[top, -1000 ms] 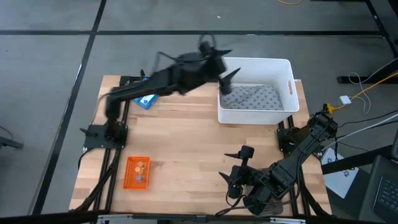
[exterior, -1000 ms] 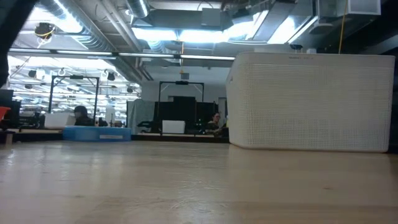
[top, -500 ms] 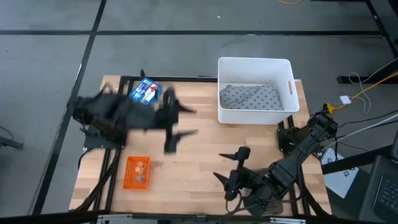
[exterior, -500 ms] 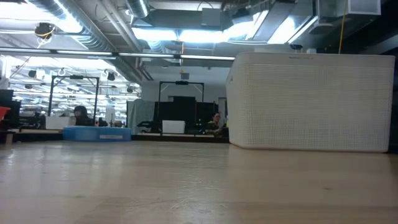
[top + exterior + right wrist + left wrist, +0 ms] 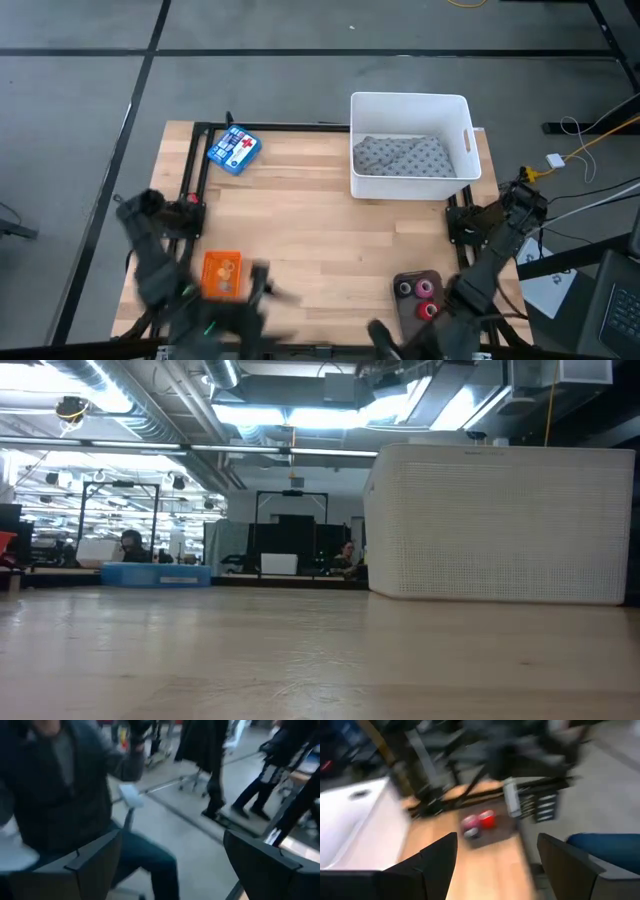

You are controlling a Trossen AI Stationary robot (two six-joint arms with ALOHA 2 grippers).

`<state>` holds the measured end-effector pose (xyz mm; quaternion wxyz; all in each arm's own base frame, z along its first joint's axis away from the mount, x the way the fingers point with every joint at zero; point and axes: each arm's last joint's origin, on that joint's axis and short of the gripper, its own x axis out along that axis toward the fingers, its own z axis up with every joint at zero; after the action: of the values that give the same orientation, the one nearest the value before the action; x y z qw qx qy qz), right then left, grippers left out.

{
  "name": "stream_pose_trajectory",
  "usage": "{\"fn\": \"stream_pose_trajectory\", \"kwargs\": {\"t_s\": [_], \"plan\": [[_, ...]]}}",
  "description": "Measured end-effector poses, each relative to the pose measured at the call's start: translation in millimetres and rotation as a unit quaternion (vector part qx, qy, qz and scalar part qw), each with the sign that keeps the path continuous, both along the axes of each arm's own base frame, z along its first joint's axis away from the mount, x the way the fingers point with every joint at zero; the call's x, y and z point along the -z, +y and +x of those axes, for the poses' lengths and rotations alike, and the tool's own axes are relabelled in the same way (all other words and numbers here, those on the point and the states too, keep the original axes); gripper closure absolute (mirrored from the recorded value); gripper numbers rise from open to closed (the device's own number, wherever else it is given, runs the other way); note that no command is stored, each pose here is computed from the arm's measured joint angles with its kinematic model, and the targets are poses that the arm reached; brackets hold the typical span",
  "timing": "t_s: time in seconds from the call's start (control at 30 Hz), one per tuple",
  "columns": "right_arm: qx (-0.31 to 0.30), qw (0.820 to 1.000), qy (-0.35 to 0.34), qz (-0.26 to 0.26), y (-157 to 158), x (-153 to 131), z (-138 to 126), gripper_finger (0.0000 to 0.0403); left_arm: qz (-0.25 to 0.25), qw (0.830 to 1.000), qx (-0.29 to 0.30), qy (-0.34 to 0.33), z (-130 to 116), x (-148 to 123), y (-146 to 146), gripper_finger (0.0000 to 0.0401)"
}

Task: Pick & place medical supplies in basket/bin
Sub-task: Return to Home Position

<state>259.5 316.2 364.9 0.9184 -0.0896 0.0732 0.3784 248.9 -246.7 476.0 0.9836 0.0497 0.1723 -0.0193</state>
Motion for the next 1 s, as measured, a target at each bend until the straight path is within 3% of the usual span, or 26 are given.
{"fn": "stream_pose_trajectory", "kwargs": {"t_s": [0.2,0.33,0.4,0.5,0.7,0.87,1.0], "plan": [[0.027,0.999,0.003,-0.018,-5.4,4.1,-29.3,0.005,-0.006,0.993,0.089,-0.071,-33.6,20.2,-54.8,0.0132],[-0.057,0.998,-0.03,0.013,-31.6,8.0,-56.0,0.005,-0.038,0.98,0.162,-0.106,-50.5,43.2,-61.0,0.0129],[-0.066,0.996,-0.053,0.024,-53.4,8.7,-74.8,0.005,-0.049,0.978,0.162,-0.123,-63.4,58.6,-52.8,0.0128],[-0.031,0.996,-0.073,0.04,-89.0,9.7,-107.0,0.005,-0.065,0.973,0.161,-0.15,-93.0,81.7,-25.7,0.0127],[-0.006,0.991,-0.115,0.073,-155.8,23.7,-166.1,0.005,-0.127,0.946,0.19,-0.231,-152.1,135.4,46.5,0.0127],[0.057,0.985,-0.123,0.102,-186.2,50.9,-181.6,0.005,-0.139,0.941,0.193,-0.243,-171.0,177.4,84.4,0.0127],[0.088,0.986,-0.12,0.075,-186.8,69.1,-179.9,0.005,-0.115,0.945,0.171,-0.252,-169.8,190.6,90.3,0.0127]]}}
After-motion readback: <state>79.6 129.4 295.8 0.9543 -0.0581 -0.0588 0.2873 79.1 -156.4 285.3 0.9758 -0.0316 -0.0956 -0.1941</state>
